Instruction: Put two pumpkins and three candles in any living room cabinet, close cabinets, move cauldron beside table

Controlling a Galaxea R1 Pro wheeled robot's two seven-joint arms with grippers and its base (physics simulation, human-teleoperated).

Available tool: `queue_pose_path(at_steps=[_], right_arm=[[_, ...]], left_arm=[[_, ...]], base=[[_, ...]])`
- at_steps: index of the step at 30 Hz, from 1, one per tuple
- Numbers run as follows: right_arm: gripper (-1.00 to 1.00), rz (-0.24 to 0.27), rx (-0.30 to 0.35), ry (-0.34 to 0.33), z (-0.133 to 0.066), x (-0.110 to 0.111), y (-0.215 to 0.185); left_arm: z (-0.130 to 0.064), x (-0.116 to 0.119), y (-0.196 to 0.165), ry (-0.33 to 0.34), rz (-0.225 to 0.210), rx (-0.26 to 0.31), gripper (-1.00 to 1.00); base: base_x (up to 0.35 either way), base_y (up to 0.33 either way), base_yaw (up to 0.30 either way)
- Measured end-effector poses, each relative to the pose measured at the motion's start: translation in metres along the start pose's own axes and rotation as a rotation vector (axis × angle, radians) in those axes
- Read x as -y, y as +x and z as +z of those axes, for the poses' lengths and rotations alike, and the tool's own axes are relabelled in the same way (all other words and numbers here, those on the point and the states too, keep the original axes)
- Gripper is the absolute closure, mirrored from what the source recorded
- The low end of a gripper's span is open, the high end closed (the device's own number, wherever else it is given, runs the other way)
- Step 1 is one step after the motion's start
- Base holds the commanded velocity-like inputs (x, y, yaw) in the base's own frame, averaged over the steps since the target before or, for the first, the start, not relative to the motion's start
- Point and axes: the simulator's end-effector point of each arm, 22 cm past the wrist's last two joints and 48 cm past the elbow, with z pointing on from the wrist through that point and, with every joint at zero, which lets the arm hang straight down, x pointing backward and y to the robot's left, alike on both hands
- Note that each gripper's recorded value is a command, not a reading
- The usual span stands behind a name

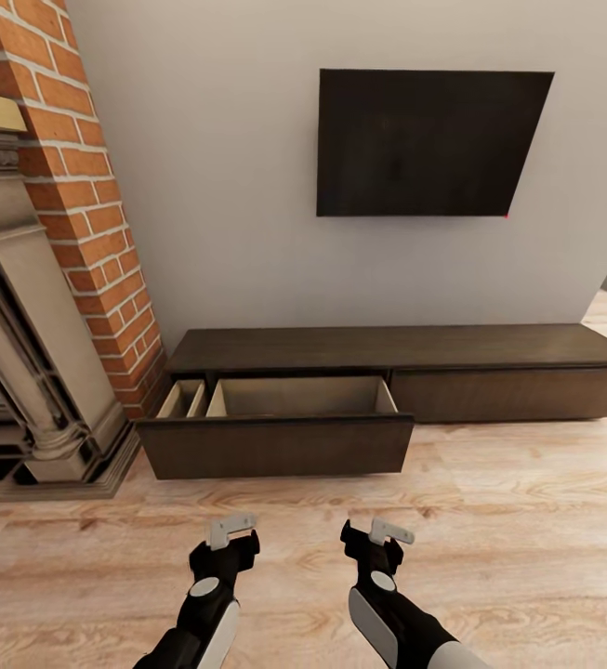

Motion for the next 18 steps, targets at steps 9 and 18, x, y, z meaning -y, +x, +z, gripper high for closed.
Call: queue_pose_path(at_steps=[9,18], right_arm=[[-1.00,0.002,0.003,0.000,0.009,0.003,0.017],[-1.00,-0.011,0.031,0.001,0.017,0.010,0.034]], left_arm=[[0.009,0.004,0.013,0.013,-0.002,0.020,-1.00],[0.018,0.003,0.030,0.012,0.002,0.022,-1.00]], base=[[0.000,0.000,0.000],[0.000,0.000,0.000]])
